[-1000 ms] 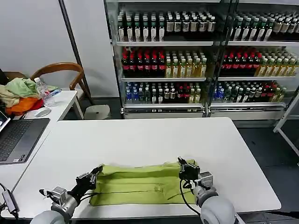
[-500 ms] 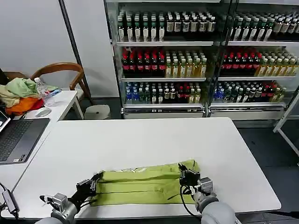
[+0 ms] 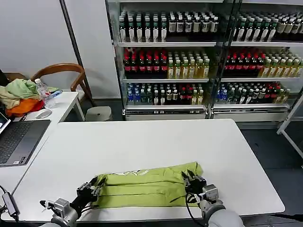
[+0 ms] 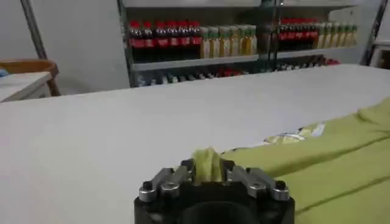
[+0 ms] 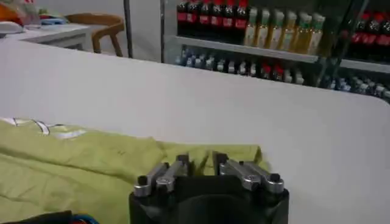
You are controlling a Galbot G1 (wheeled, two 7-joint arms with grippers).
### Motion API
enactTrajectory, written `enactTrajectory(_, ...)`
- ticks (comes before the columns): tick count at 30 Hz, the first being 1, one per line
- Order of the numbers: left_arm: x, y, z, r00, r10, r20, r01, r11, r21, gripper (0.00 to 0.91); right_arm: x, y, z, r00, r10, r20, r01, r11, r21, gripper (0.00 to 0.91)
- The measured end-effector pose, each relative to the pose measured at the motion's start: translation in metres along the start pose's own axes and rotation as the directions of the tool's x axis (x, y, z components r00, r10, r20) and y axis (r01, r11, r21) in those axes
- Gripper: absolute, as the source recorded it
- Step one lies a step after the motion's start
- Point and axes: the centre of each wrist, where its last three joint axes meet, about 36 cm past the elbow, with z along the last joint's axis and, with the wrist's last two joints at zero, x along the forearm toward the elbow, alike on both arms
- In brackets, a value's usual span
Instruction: Fold and organize the clothes.
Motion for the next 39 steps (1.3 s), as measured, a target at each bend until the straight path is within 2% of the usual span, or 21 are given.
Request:
enactTrajectory(6,0.001,-0.024,-0.013,0.997,-0.083,0.01,0.082,0.995,0.053,0.907,0.018,0.003,0.001,1.0,0.014,0.028,-0.014,1.0,0.004,0.907)
enactTrajectory(13,0.002,-0.047,-0.011,0.972,-0.223,-0.067,0.23,0.963,0.137,0.907,0.031,0.006,0.006,0.998,0.024,0.051,-0.025,0.999,0.024,0.907)
enactTrajectory(18,0.0,-0.056,-0.01,0.956,-0.271,-0.114,0.287,0.943,0.168,0.907,0.034,0.008,0.008,0.998,0.028,0.059,-0.03,0.999,0.033,0.907)
enactTrajectory(19,0.0,-0.058,-0.01,0.953,-0.277,-0.122,0.295,0.939,0.175,0.615,0.034,0.008,0.008,0.998,0.029,0.06,-0.031,0.999,0.033,0.907)
enactTrajectory(20,-0.001,-0.06,-0.01,0.951,-0.281,-0.127,0.301,0.936,0.18,0.181,0.034,0.008,0.009,0.998,0.031,0.062,-0.033,0.999,0.034,0.907)
enactTrajectory(21,-0.002,-0.062,-0.01,0.95,-0.284,-0.131,0.305,0.934,0.186,0.071,0.035,0.008,0.009,0.997,0.032,0.063,-0.035,0.999,0.034,0.907)
enactTrajectory(22,-0.003,-0.063,-0.01,0.948,-0.287,-0.136,0.31,0.931,0.193,0.04,0.035,0.009,0.01,0.997,0.034,0.065,-0.036,0.999,0.035,0.907)
enactTrajectory(39,-0.004,-0.085,-0.007,0.95,-0.271,-0.157,0.301,0.928,0.218,0.03,0.04,0.007,0.005,0.992,0.073,0.102,-0.074,0.997,0.008,0.907)
